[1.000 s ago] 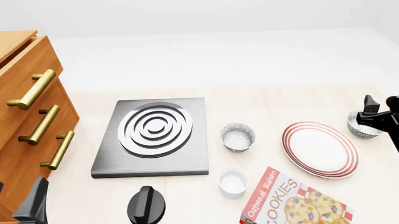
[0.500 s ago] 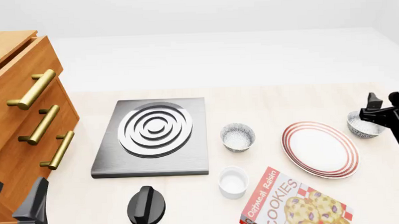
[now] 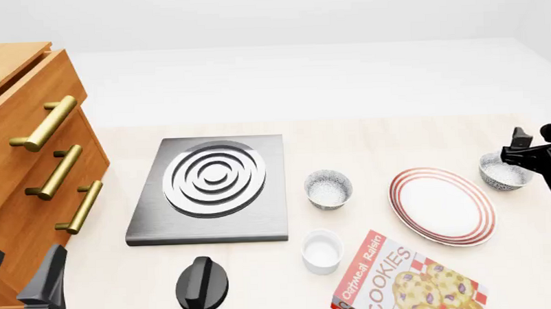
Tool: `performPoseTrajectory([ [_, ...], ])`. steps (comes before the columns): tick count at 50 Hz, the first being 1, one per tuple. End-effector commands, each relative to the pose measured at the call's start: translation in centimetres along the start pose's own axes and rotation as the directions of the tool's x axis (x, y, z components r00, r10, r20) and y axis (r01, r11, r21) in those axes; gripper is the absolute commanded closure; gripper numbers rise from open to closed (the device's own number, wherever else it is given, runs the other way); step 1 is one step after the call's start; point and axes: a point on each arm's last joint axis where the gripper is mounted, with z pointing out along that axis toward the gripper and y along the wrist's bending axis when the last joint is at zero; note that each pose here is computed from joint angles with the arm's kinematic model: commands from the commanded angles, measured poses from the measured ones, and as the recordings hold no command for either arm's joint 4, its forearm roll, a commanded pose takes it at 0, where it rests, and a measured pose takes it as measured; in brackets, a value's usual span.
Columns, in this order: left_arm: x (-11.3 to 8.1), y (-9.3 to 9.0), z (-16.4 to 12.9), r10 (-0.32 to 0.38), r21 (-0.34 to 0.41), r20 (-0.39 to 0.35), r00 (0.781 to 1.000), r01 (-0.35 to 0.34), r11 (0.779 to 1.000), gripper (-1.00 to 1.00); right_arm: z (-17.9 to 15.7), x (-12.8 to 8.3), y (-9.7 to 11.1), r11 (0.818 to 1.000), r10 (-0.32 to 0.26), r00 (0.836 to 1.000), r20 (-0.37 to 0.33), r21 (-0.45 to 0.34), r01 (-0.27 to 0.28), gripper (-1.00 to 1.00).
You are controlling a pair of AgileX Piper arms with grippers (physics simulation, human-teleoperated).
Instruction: Pick the akita bowl next to the plate and place it on the plate.
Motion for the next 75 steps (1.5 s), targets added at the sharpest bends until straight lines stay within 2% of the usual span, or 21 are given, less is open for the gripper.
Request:
performPoseTrajectory([
  [1,0.0,0.0,0.0,0.0,0.0,0.0,1.0,0.0,1.0,-1.0,1.1,0.2,-0.5,1.0,0.009,1.0,-0.013,0.015,-0.009,-1.0],
  [47,0.0,0.0,0.0,0.0,0.0,0.0,1.0,0.0,1.0,-1.0,3.6,0.3,-1.8,0.998,0.05,0.998,-0.043,0.051,-0.048,-1.0],
  [75,0.0,0.0,0.0,0.0,0.0,0.0,1.0,0.0,1.0,-1.0,5.1,1.6,-2.9,0.993,0.086,0.992,-0.09,0.083,-0.079,-1.0],
])
